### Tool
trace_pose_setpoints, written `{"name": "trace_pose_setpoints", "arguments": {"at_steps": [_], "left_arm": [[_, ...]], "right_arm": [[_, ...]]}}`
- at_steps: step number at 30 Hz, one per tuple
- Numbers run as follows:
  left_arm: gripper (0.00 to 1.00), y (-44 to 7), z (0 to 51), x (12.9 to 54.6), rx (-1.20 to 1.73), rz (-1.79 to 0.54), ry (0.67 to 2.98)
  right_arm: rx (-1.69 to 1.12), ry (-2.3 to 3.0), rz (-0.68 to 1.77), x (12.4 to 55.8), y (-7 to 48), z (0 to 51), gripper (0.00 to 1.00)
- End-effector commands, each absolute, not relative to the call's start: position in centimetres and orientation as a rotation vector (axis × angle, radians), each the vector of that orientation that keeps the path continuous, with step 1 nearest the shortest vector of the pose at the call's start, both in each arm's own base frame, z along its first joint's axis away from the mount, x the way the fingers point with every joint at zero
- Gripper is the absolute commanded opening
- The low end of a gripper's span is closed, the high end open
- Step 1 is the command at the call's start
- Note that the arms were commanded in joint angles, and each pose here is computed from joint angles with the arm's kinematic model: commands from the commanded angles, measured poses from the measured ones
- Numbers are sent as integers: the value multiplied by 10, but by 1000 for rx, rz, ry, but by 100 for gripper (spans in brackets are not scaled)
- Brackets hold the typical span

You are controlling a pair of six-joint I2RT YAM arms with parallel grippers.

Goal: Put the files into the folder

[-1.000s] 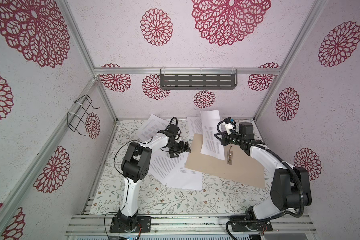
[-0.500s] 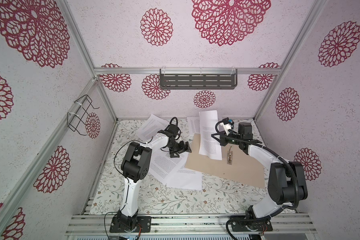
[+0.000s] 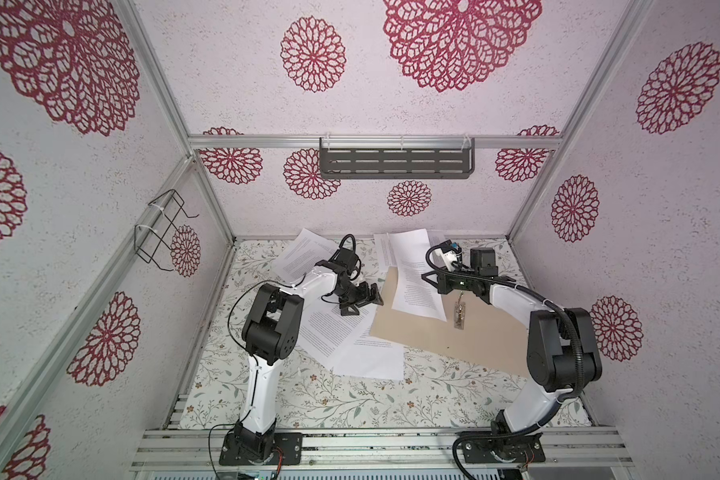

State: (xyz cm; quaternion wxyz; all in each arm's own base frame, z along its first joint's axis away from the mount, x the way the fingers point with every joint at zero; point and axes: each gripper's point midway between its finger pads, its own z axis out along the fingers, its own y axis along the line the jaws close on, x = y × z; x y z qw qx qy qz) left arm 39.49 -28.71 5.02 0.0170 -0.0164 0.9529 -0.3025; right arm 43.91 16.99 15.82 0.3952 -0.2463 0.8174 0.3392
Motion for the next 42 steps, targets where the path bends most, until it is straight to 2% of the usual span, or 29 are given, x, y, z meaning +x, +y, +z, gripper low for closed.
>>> {"name": "trace_pose_setpoints", "arguments": {"at_steps": [1, 9, 21, 26, 33, 37, 42], "left_arm": [[98, -290, 39, 392, -50, -945, 2980], [97, -291, 38, 391, -54, -954, 2986], [100, -301, 45, 369, 10, -938, 3009], [94, -299, 46, 357, 24, -913, 3025], [75, -294, 36, 348, -11, -891, 3062], [61, -295, 34, 345, -17, -902, 3072], [58, -293, 40, 347, 5, -890, 3053]], "right_arm": [[-608, 2082, 791, 452, 161, 156, 0], [-569, 2095, 824, 460, 168, 147, 0], [-298, 2205, 905, 461, 171, 121, 0], [-280, 2240, 927, 453, 173, 114, 0], [-278, 2263, 941, 446, 174, 109, 0], [-284, 2272, 962, 443, 176, 110, 0], [-273, 2324, 968, 440, 175, 107, 0]]}}
